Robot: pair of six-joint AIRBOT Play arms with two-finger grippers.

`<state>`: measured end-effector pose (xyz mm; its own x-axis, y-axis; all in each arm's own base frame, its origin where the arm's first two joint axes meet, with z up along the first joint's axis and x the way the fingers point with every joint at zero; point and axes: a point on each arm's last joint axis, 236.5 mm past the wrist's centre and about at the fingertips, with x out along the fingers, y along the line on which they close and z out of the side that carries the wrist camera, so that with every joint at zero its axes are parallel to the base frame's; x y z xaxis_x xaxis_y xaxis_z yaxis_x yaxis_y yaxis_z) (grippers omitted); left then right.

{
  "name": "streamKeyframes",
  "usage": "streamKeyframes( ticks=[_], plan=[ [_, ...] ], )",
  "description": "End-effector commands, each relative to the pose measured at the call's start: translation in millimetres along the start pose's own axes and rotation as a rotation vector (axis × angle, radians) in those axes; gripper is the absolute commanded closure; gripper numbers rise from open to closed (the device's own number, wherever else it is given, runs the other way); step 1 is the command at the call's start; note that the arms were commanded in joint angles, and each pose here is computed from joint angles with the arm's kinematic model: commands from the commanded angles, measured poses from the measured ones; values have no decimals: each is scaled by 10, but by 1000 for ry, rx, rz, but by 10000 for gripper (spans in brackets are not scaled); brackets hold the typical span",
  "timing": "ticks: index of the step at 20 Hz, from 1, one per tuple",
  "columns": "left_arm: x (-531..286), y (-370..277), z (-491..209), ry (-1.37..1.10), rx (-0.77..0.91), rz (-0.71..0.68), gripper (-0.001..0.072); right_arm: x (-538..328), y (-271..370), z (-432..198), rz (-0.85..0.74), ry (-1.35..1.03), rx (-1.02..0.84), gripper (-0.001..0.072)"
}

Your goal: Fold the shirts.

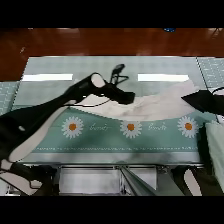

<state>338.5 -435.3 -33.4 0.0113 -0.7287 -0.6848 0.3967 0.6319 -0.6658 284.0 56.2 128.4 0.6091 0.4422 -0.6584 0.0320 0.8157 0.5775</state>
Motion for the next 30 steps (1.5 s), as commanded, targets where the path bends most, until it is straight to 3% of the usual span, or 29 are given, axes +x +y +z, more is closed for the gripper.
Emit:
streamKeyframes(
  ticks=[1,6,9,15,21,26,30],
  plan=[
    [571,-374,-464,200,10,-46,683,-146,132,-84,15,-31,-10,685],
    [754,-703,-734,243,31,-79,682,-148,165,-49,29,-46,-11,685],
    [500,-639,-373,170,48,-86,682,-150,208,-49,47,-46,-5,685],
    [-1470,237,582,-201,-47,47,681,178,852,19,264,-6,-7,685],
    [-3034,753,-127,-477,-111,215,681,1506,2101,-177,416,189,-132,685],
    [-3365,829,-582,-586,-149,264,681,2619,2555,-693,439,389,-159,685],
    [-3252,918,-750,-550,-182,263,681,3038,2629,-890,445,455,-140,685]
  ],
)
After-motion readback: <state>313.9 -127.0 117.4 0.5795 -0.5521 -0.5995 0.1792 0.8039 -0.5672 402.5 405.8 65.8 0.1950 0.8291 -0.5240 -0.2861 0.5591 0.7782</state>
